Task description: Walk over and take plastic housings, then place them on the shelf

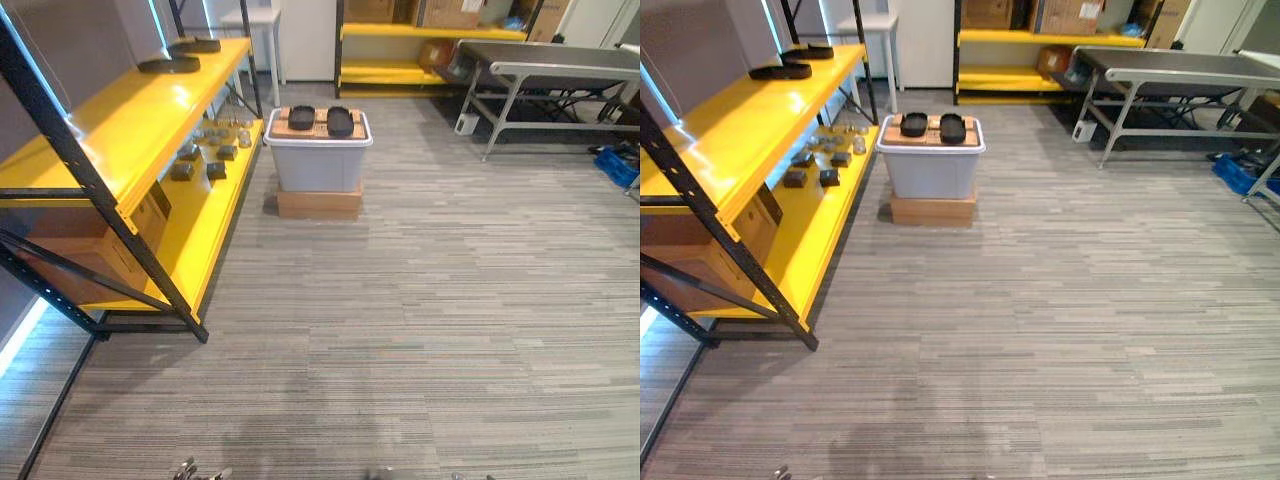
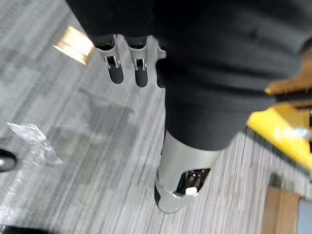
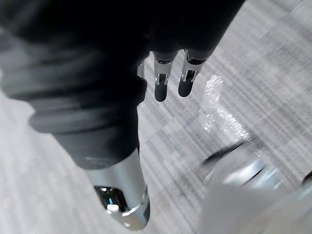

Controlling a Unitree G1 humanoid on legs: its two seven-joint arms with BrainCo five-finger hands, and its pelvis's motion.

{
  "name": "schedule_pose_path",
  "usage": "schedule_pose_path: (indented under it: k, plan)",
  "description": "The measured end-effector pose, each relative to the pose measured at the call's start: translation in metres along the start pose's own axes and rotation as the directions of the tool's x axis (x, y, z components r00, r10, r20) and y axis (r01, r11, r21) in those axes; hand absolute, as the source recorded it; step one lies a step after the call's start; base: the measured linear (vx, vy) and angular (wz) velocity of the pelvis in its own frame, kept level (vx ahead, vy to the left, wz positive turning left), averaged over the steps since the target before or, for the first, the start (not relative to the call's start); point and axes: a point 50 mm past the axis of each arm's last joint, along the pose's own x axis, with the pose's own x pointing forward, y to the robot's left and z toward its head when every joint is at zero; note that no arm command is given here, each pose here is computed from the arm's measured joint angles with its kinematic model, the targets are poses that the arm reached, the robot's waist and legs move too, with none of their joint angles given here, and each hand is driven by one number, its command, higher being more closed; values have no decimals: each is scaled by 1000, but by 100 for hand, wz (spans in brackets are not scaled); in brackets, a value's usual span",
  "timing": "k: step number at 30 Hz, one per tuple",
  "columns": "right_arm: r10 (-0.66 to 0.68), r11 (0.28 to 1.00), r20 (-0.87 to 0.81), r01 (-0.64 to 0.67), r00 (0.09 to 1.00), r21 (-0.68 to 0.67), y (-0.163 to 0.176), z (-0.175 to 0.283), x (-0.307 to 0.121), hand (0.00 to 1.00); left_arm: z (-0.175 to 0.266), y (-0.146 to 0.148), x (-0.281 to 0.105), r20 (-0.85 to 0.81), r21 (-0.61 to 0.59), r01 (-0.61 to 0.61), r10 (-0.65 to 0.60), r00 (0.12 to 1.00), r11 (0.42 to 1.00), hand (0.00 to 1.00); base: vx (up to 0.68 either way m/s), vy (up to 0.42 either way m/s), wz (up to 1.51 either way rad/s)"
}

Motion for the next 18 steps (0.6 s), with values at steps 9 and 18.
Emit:
schedule_pose_path:
  k: [9,18]
  plan:
    - [18,993,50,-24,999,115,15,-1,-4,0,-34,10,-16,-73,-244,-112,97,993,963,0,628,-136,-30]
    - [3,990,14,-5,1000,139,18,4,2,0,-89,15,-40,-262,-198,-128,73,962,972,0,630,209,-30]
